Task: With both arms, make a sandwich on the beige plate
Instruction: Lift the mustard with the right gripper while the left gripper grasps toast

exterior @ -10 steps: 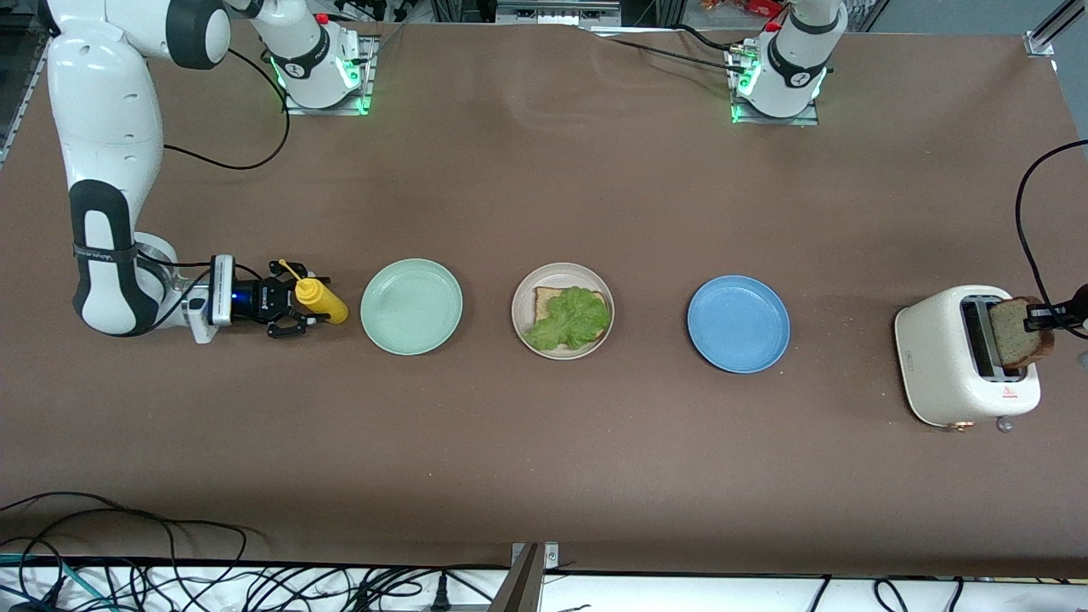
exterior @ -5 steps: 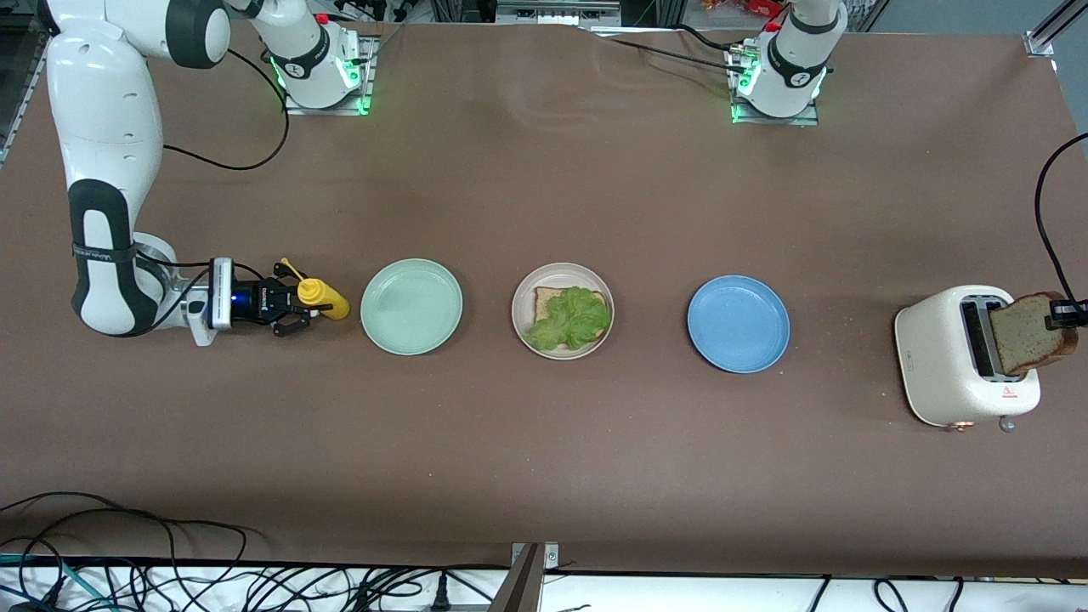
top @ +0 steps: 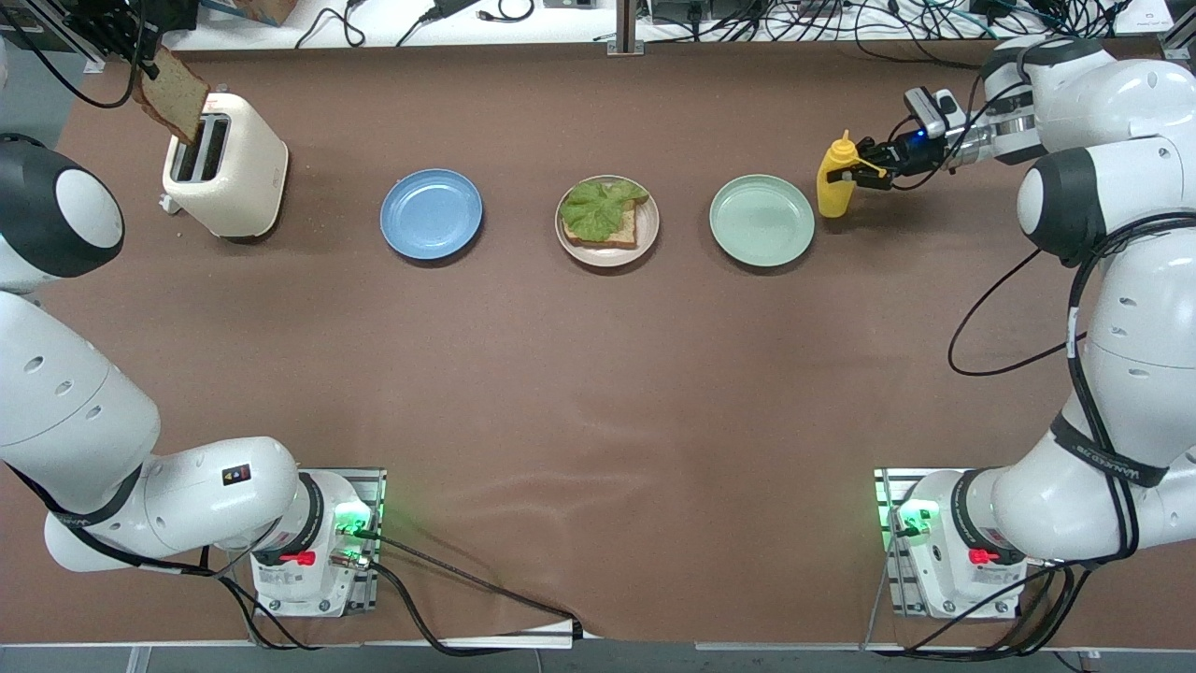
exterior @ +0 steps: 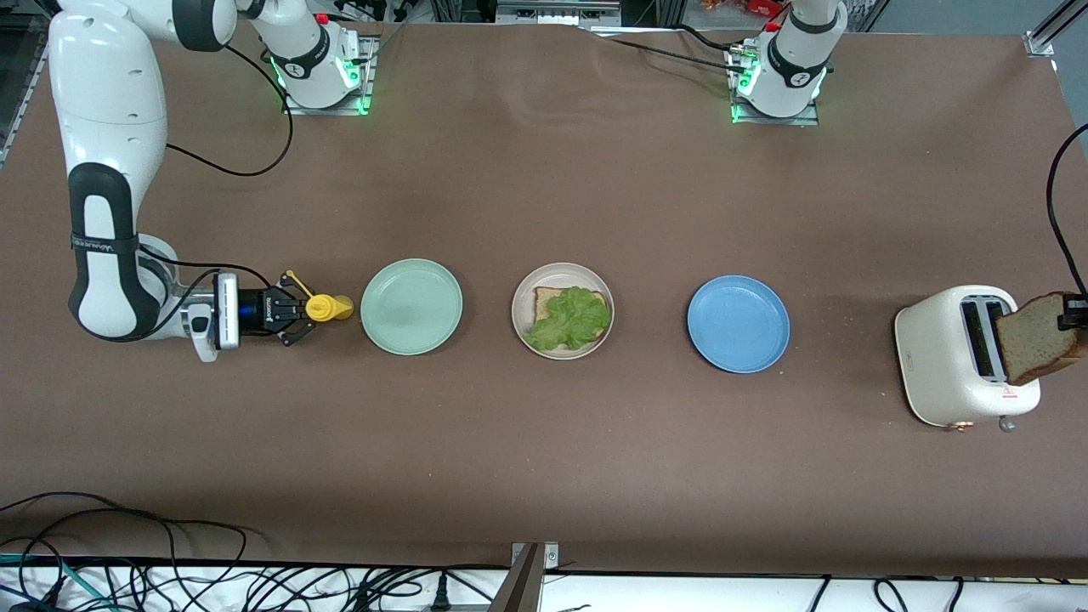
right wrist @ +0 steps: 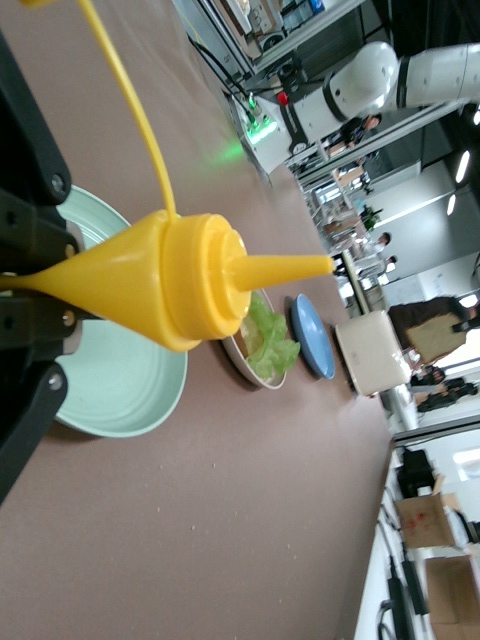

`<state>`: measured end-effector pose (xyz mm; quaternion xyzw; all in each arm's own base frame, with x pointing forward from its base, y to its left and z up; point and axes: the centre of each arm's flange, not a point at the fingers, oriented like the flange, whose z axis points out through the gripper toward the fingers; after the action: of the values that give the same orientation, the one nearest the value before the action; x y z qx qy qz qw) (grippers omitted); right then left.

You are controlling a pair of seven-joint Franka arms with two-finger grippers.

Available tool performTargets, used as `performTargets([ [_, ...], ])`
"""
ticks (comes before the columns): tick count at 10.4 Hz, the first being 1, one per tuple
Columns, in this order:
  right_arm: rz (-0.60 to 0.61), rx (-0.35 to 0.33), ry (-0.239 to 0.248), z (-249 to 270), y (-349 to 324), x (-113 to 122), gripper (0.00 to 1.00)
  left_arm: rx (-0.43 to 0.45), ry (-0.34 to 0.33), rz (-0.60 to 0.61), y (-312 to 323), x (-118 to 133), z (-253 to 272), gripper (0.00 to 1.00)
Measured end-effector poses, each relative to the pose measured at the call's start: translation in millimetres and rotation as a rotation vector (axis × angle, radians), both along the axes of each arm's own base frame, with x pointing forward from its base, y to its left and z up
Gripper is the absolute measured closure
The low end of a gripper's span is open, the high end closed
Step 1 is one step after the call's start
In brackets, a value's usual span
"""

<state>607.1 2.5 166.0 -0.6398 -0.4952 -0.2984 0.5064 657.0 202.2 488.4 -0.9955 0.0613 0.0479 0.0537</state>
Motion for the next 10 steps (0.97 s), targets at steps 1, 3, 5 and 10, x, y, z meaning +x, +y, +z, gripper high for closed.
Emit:
performTargets([
  [1, -0.011, -0.046, 0.022, 13, 13, 7, 0.93, 0.0, 0.001, -0.005, 0, 0, 2, 0.91],
  [3, -0.008, -0.209, 0.061, 54, 43, 23, 0.93, -0.007, 0.01, -0.026, -5, 0, 2, 0.91],
  [5, 0.016, -0.406, 0.089, 111, 94, 35, 0.93, -0.041, 0.036, -0.052, -26, 2, 0, 0.91],
  [10, 0.024, -0.881, 0.052, 161, 233, 21, 0.93, -0.268, 0.054, -0.058, -69, 3, 0, 0.91],
])
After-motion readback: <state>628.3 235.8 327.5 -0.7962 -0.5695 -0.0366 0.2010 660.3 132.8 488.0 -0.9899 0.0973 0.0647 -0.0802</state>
